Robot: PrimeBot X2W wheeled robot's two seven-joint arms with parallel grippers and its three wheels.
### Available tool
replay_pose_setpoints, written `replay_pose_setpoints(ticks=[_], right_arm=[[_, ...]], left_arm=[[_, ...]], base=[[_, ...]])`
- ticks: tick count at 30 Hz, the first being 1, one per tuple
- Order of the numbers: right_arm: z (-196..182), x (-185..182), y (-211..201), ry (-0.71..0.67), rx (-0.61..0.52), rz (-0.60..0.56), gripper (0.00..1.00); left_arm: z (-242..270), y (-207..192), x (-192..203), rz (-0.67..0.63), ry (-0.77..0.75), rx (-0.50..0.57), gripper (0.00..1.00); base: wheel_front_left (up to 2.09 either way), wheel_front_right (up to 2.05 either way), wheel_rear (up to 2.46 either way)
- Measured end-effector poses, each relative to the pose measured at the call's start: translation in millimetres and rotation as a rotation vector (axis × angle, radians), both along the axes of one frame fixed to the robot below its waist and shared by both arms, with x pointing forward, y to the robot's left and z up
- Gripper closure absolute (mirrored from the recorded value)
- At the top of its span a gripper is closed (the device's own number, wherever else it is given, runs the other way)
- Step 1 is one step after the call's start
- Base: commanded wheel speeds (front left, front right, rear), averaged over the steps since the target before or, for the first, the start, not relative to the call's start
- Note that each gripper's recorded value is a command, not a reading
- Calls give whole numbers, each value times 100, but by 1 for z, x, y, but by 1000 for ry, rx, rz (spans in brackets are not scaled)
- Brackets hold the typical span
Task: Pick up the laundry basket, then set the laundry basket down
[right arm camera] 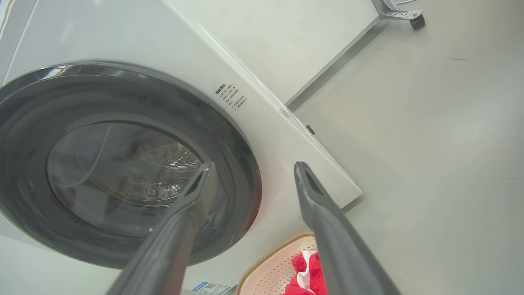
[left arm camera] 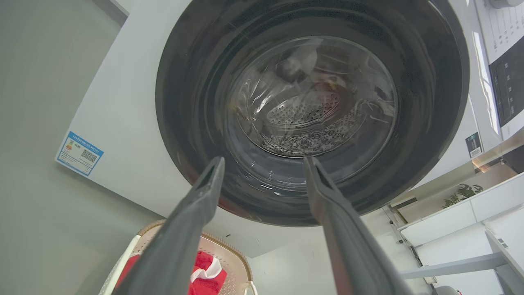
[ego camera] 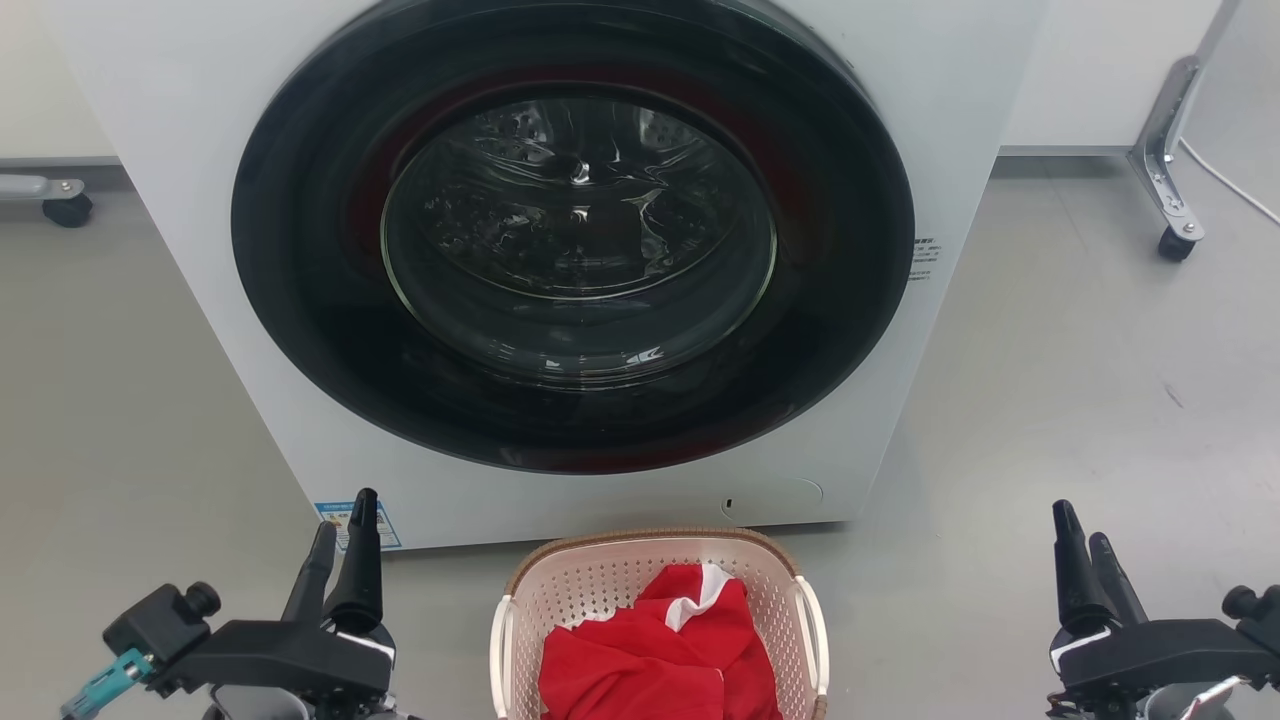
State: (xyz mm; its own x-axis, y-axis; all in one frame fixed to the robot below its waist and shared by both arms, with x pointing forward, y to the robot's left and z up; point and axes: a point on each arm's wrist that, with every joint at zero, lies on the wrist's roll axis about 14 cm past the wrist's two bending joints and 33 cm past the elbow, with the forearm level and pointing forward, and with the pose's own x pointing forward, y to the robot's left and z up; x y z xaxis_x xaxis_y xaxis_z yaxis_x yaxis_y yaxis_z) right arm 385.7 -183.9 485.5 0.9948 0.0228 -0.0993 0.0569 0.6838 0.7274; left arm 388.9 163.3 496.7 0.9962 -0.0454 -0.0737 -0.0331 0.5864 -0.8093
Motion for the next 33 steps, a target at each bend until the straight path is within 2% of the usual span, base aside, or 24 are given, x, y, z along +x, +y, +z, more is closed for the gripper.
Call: replay_pose_setpoints(ticks=[12,33], right_arm=[[9,4,8,-43,-253,46,0],[15,2,23,-125,-572,102,0]], left_arm=[[8,-6,1,-33,-48,264,0],[20,-21,-1,-51,-144,556,0]], base=[[0,0,0],[0,0,0]])
